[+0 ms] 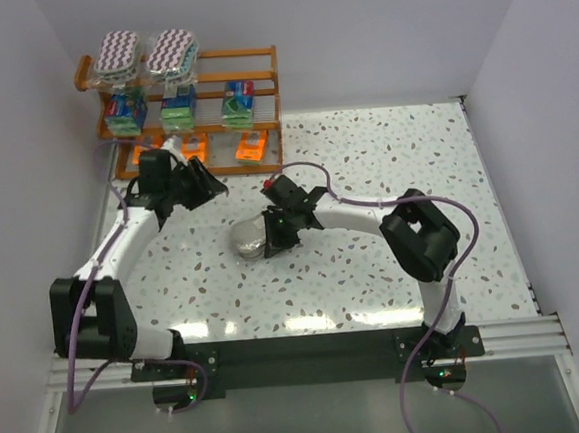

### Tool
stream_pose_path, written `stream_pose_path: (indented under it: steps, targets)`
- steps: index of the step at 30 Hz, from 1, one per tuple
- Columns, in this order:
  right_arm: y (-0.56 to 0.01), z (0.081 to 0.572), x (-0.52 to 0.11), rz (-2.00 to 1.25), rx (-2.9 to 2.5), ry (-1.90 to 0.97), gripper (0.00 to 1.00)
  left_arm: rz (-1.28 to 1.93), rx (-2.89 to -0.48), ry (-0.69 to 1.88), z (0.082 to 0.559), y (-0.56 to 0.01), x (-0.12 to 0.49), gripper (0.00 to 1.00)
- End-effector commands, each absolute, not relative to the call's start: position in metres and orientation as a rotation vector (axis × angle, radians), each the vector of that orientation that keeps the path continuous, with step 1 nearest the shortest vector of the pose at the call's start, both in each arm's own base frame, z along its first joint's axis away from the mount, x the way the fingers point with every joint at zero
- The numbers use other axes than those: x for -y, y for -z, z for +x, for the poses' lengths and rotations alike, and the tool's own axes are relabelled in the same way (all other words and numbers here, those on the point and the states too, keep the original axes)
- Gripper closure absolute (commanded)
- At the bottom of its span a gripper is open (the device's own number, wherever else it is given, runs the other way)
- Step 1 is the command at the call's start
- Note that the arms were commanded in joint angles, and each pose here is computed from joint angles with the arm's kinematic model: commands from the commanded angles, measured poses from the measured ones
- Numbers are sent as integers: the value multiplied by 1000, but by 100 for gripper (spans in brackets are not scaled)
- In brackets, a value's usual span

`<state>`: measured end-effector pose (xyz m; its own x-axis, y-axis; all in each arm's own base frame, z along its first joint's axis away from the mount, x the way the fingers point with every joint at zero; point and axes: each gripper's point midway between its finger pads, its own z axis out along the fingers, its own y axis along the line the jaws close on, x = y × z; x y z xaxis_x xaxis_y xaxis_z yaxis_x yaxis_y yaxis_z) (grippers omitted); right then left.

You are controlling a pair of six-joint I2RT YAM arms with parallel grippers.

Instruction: Place and organize the cleaning sponges onto the shelf

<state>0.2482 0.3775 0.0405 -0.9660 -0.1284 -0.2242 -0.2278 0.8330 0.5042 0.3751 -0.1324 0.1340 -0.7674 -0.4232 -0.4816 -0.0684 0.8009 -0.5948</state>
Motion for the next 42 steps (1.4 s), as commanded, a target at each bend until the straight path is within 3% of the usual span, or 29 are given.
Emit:
stream_pose_path:
  steps: [1,7,10,11,16,22,27,37,42]
  targets:
    - [-62,271,-401,-259,-2738,-889,100,-383,-2330,748,356,-149,113,46]
    - [-69,281,-392,-245,-2731,-842,100,-306,-2427,969,309,-113,137,43]
    - [-76,277,-375,-263,-2735,-789,92,-281,-2481,1081,291,-95,148,42]
    - [-82,276,-370,-276,-2725,-778,85,-284,-2503,1088,286,-87,149,42]
    - [-93,262,-346,-292,-2726,-732,68,-278,-2506,999,292,-82,140,42]
    - [-105,251,-329,-299,-2728,-708,60,-339,-2536,863,299,-76,125,42]
    - [-112,250,-318,-301,-2723,-675,56,-467,-2553,739,298,-65,104,38]
    - [-119,251,-308,-285,-2719,-646,53,-379,-2429,861,322,-88,119,31]
    - [-120,252,-306,-283,-2719,-645,53,-324,-2493,822,329,-67,116,30]
